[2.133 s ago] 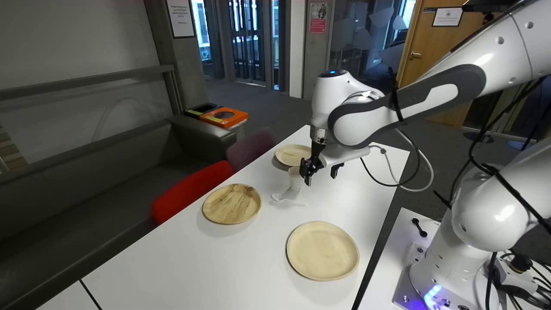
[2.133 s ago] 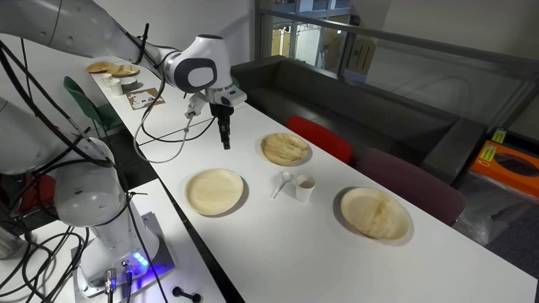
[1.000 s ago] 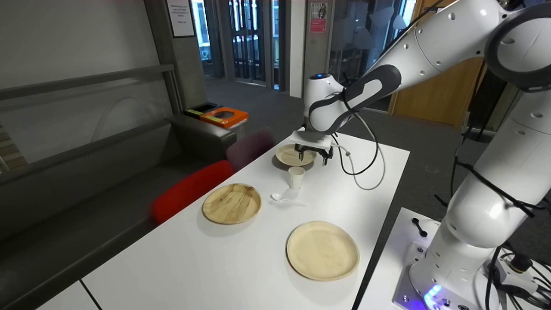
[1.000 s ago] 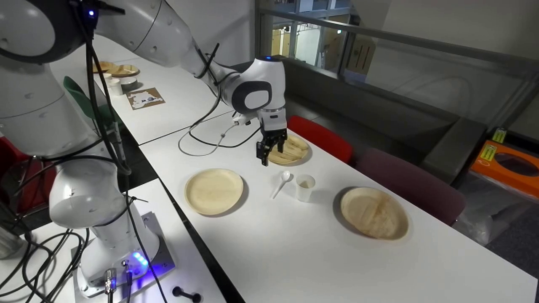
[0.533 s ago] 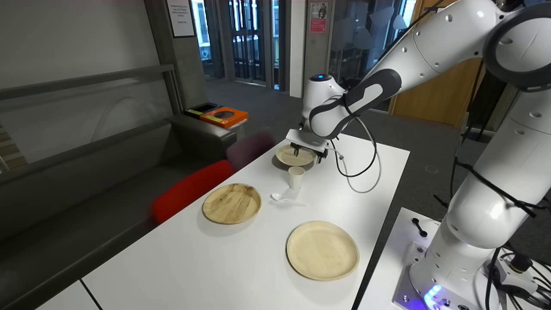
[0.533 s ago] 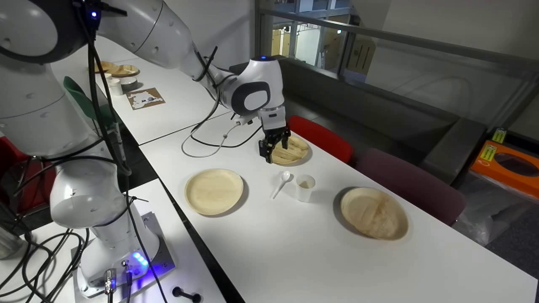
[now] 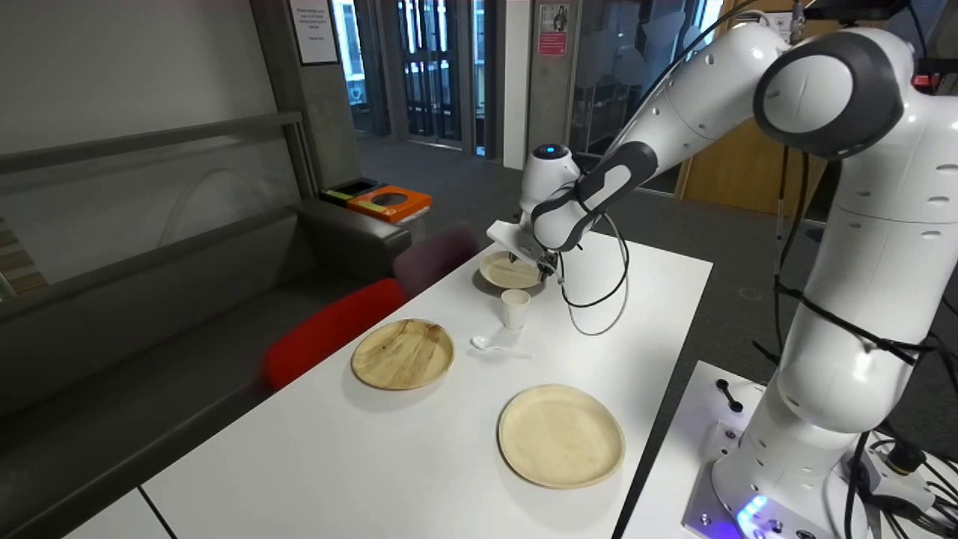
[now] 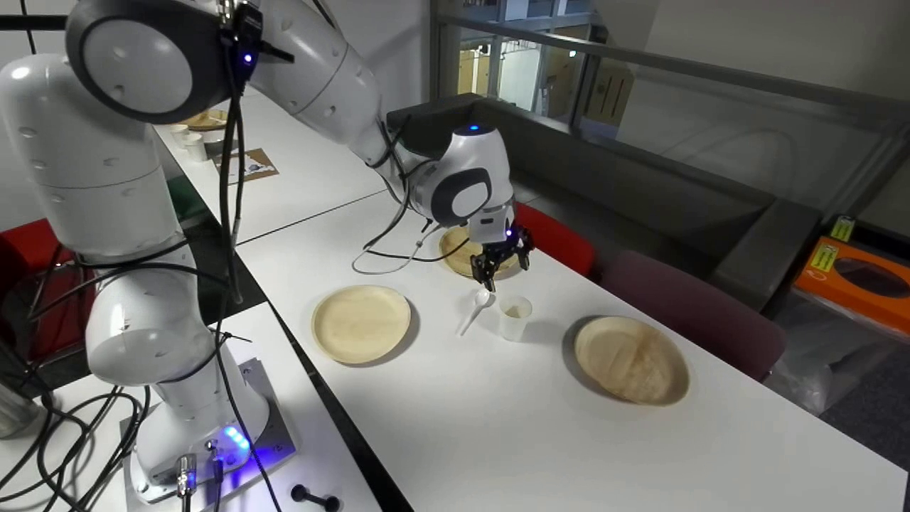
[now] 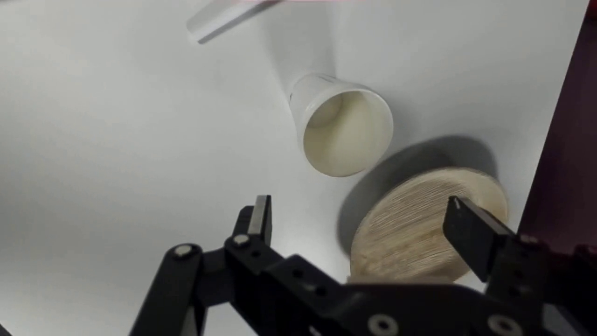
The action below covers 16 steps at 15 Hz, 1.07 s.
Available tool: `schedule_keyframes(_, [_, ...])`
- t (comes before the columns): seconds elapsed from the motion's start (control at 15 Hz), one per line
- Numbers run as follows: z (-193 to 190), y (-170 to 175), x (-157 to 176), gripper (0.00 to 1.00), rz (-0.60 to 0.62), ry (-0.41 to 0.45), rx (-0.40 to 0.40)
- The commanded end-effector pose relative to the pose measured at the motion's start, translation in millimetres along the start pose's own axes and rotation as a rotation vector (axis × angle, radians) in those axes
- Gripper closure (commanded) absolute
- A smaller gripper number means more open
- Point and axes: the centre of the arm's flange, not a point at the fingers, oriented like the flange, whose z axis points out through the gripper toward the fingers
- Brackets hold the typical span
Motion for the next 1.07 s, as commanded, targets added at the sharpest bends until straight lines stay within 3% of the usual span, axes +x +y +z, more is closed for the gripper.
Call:
schedule_keyframes(0.0, [20.8, -15.3, 7.0, 0.00, 0.040, 0.006, -0.033])
schedule_keyframes(1.0, [62.6, -17.9, -7.2, 0.00, 0.062, -0.032, -0.199])
